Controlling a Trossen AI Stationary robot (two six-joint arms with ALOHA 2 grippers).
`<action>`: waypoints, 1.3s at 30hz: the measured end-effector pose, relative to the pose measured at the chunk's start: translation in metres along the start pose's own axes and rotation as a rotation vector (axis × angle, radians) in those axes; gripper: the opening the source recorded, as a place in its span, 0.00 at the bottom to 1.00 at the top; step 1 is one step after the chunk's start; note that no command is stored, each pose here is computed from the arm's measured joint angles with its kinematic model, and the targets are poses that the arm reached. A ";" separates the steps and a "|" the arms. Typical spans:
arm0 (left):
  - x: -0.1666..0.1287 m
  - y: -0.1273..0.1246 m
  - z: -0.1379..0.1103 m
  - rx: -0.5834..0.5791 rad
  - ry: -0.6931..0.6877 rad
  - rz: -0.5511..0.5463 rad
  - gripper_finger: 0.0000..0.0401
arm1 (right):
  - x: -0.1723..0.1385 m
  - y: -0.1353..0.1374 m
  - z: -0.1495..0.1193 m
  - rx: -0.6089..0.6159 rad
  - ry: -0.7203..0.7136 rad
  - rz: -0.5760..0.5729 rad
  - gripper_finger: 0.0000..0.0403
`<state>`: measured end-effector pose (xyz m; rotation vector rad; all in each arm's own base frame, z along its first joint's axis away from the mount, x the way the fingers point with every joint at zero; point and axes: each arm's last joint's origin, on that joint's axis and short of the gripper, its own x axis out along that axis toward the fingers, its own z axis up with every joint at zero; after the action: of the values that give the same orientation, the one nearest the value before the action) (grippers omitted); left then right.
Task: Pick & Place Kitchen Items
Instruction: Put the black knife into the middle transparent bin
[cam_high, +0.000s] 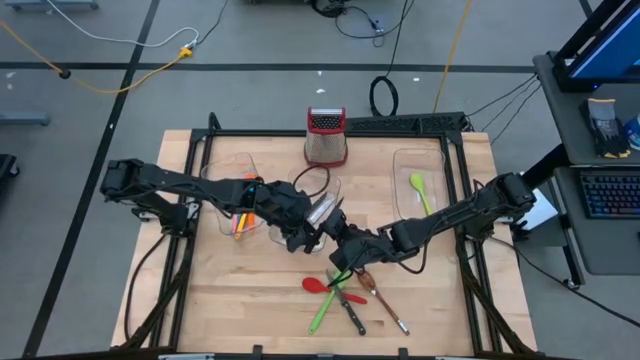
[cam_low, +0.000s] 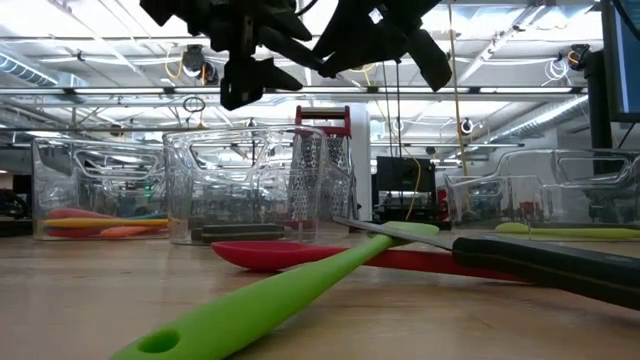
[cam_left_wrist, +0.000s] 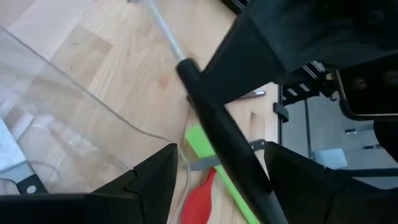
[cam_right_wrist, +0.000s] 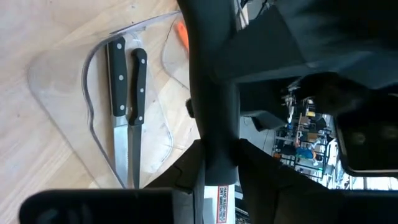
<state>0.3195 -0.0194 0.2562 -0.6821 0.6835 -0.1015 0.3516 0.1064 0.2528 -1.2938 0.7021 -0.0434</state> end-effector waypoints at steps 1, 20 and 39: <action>0.000 -0.001 -0.001 0.003 0.001 -0.003 0.61 | 0.001 0.000 0.000 0.002 0.002 0.000 0.17; -0.001 0.004 0.001 0.039 -0.015 0.055 0.12 | -0.007 0.001 0.009 0.056 -0.037 -0.020 0.11; -0.007 0.026 -0.001 -0.134 -0.062 0.340 0.12 | -0.032 0.028 -0.010 0.169 0.223 0.092 0.21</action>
<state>0.3100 0.0024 0.2435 -0.6852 0.7418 0.2798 0.3118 0.1194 0.2411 -1.1031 0.9285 -0.1706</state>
